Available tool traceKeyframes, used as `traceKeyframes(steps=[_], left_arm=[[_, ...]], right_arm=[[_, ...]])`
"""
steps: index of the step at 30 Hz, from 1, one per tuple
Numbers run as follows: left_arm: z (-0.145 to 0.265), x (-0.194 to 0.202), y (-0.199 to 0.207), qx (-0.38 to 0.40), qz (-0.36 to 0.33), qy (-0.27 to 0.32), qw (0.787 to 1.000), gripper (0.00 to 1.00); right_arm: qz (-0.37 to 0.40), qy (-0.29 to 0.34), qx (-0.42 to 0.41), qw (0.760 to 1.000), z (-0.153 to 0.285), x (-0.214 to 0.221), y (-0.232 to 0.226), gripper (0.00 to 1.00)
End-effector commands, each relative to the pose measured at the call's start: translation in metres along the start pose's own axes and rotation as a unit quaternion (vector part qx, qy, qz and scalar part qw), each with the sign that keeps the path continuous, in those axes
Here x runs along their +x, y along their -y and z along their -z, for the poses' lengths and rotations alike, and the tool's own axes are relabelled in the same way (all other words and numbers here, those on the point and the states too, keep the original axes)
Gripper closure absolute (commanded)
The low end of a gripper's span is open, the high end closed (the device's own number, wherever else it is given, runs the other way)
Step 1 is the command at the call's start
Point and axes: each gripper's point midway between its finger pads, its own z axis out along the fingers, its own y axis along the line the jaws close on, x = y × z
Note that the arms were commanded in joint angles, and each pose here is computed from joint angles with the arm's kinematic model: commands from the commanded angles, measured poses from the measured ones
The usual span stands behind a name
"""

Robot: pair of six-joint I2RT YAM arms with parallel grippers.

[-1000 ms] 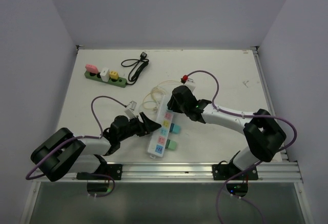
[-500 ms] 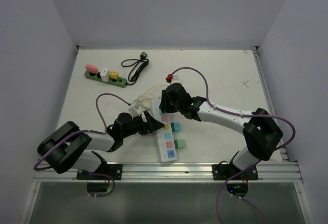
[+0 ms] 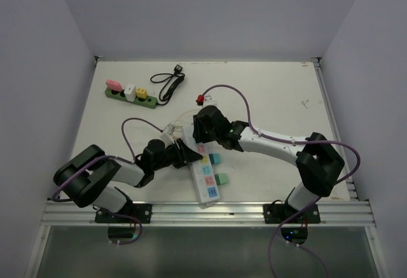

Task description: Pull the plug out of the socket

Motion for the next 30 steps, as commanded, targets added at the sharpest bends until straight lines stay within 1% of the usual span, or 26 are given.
traceKeyframes(steps=[1,5,11,16,23,30], left_arm=[[-0.002,-0.008,0.0,0.003,-0.029,0.025,0.999,1.0],[0.001,-0.005,-0.013,-0.018,-0.001,0.03,0.999,1.0],[0.003,0.01,-0.042,-0.062,0.05,0.019,0.997,1.0],[0.005,0.016,-0.055,-0.085,0.086,0.017,0.993,1.0],[0.008,0.018,-0.066,-0.108,0.095,0.023,0.989,1.0],[0.011,0.017,-0.075,-0.128,0.094,0.03,0.987,1.0]], right_arm=[[0.008,0.018,-0.05,0.999,0.01,-0.015,-0.037,1.0],[0.006,0.026,-0.05,0.998,0.017,-0.02,-0.041,1.0],[0.009,0.053,-0.042,0.998,0.034,-0.036,-0.042,1.0],[0.017,0.054,-0.05,0.997,0.038,-0.035,-0.048,1.0],[0.014,0.058,-0.055,0.997,0.043,-0.038,-0.055,1.0],[0.003,0.088,-0.043,0.995,0.059,-0.056,-0.052,1.0]])
